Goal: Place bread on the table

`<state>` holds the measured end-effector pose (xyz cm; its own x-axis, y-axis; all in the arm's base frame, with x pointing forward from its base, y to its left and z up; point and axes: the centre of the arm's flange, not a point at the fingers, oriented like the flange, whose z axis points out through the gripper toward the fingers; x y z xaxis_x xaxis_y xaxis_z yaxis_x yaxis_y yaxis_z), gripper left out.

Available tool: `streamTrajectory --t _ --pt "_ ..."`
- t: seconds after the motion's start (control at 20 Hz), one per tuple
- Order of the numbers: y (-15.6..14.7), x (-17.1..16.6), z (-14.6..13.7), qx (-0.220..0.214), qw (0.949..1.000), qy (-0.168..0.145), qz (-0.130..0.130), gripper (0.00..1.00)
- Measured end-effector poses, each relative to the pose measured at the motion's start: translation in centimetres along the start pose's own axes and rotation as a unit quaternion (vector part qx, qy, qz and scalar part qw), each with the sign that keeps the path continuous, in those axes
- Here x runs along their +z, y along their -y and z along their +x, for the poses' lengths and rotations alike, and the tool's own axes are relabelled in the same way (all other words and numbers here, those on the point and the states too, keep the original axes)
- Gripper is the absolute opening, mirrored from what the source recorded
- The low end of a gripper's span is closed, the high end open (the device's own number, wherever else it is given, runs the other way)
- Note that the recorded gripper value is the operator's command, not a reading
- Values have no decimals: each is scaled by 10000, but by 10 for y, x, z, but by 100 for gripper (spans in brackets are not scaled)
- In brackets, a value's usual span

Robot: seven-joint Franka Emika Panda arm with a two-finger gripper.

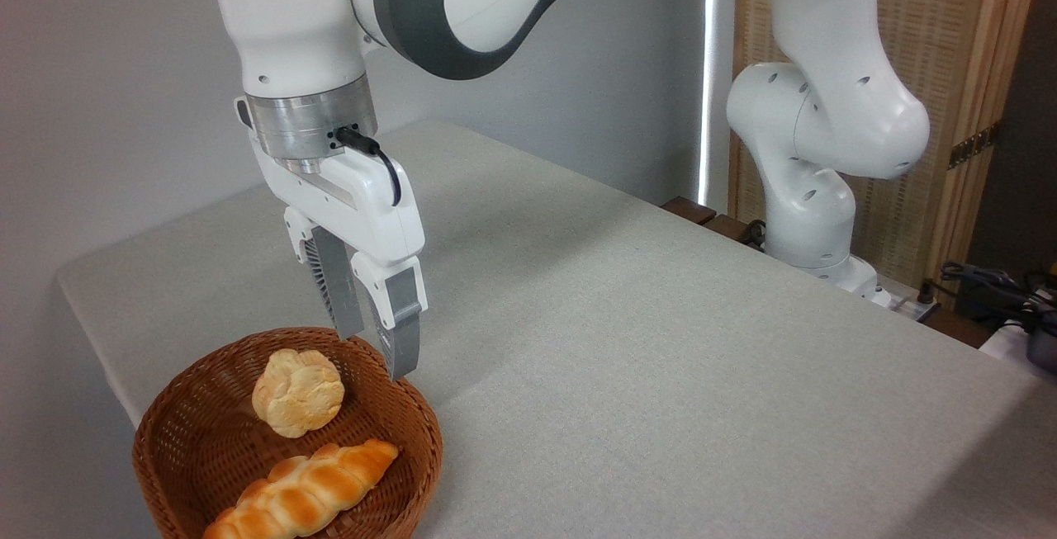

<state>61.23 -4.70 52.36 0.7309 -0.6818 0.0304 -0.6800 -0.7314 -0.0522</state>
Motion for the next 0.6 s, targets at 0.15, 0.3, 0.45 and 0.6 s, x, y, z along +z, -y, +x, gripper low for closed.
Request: streamTrajectory --t 0.15,0.3,0.45,0.6 --pt "-1 0 1 9 10000 1 -2 100" --pt "-3 0 2 29 10000 -2 -5 100" --pt "-3 0 3 34 10000 -3 -6 100" --pt "-3 0 3 35 10000 -3 -6 100"
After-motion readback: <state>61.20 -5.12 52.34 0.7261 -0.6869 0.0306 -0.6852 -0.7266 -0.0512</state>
